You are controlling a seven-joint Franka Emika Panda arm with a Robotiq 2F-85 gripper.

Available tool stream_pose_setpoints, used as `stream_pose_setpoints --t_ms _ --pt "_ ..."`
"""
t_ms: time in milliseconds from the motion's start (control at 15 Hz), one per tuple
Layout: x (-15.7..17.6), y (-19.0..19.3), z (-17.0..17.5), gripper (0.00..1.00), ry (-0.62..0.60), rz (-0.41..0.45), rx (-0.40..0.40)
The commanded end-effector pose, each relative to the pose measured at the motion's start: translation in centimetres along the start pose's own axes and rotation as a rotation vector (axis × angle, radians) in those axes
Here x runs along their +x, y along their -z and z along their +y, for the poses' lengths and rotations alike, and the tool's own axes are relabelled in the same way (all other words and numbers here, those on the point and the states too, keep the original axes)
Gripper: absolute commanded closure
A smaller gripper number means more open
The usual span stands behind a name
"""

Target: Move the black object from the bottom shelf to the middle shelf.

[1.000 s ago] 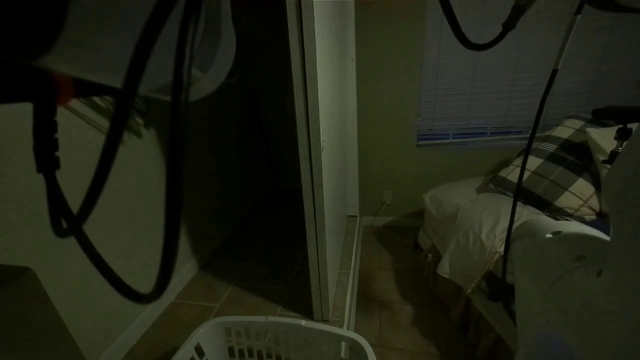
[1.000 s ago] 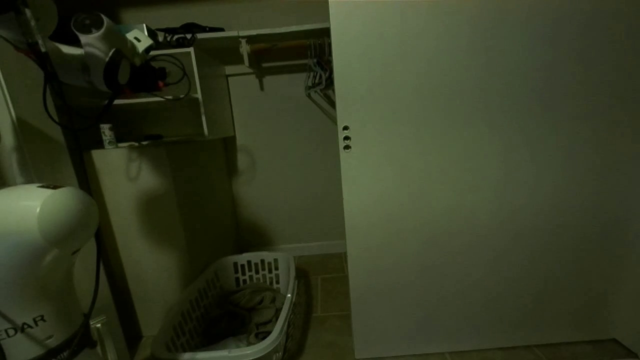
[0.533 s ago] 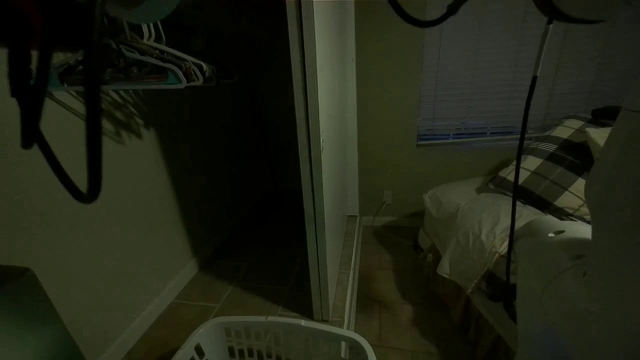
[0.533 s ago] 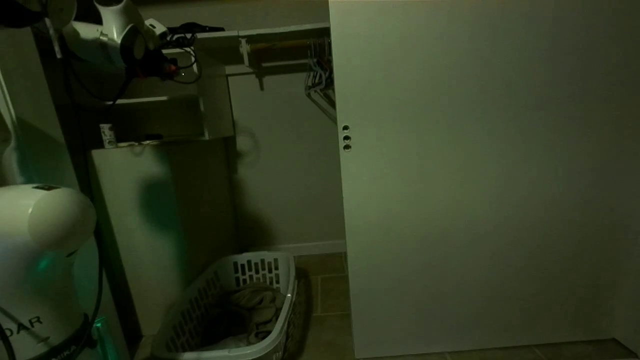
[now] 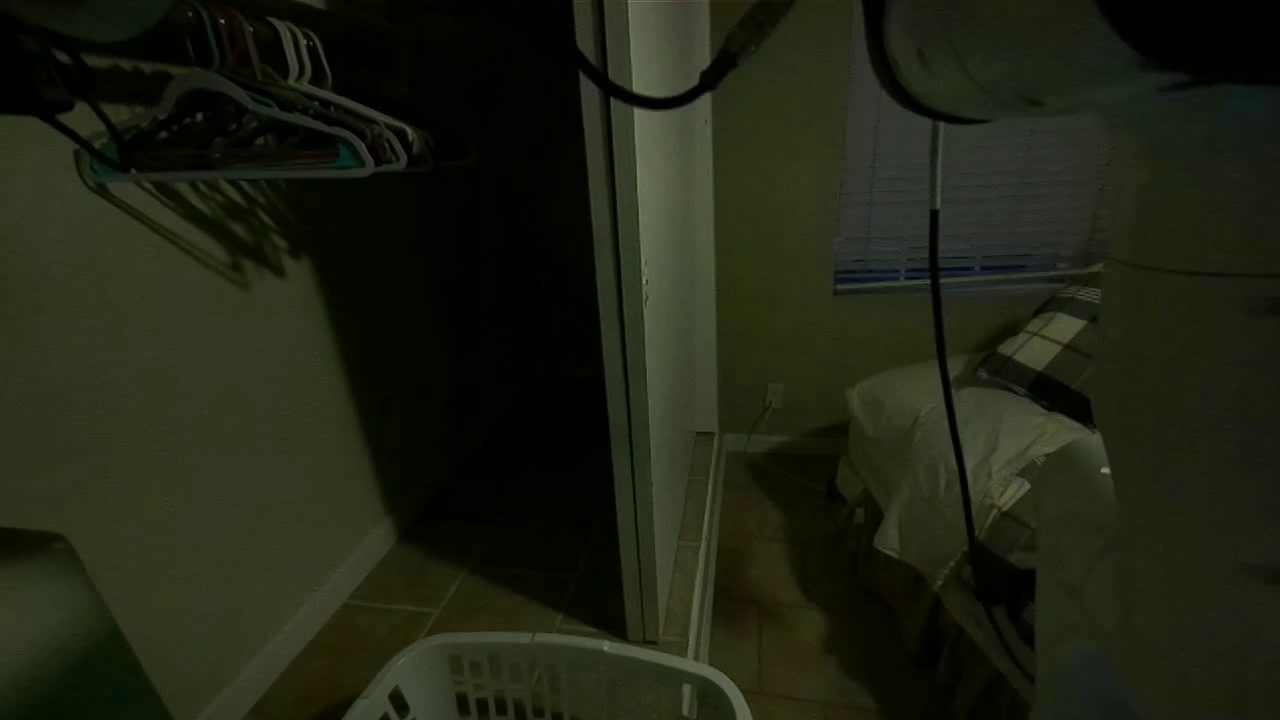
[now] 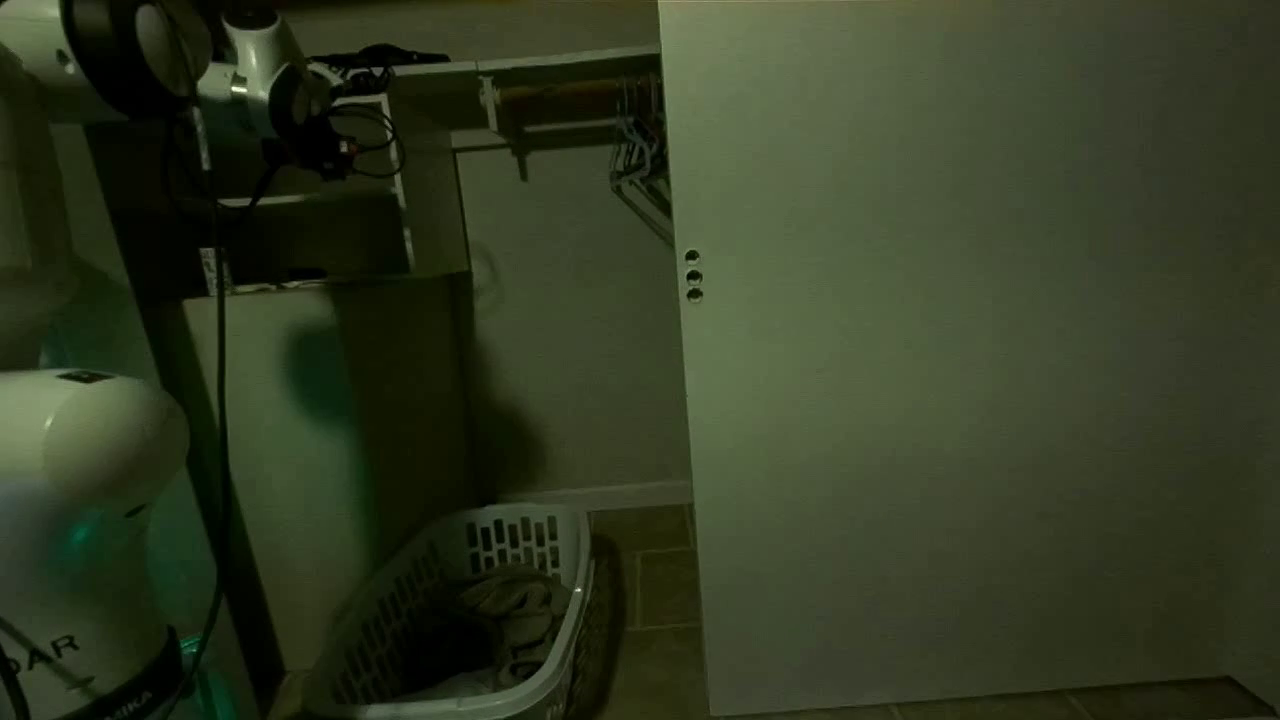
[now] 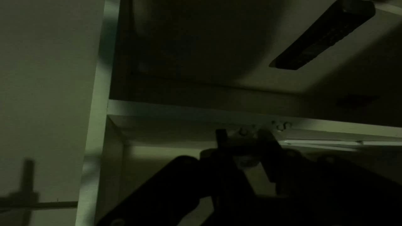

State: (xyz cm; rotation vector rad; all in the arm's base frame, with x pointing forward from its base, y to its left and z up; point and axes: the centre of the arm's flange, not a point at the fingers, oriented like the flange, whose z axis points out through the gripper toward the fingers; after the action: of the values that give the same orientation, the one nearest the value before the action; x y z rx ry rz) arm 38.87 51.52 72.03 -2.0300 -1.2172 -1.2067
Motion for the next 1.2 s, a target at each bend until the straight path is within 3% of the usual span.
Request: stream_pose_setpoints --t_ms 0,267,333,400,467,867,1133 --pt "3.6 -2.5 1.0 0.93 -0.004 -0.010 -0.018" --pt "4.3 -3.5 1.9 0.90 -0.013 -0.032 -0.038" --pt "4.4 -3.7 2.0 0.78 -0.015 -0.041 -0.037" --pt "4.4 -3.8 1.9 0.47 -0.020 -0.048 -0.038" --pt "4.5 -3.9 1.9 0.45 -0.019 -0.055 -0.040" --pt "4.6 -1.5 0.7 0.04 -0.013 -0.061 -0.082" --pt "3.5 1.6 -1.8 0.00 -0.006 -0.058 -0.064"
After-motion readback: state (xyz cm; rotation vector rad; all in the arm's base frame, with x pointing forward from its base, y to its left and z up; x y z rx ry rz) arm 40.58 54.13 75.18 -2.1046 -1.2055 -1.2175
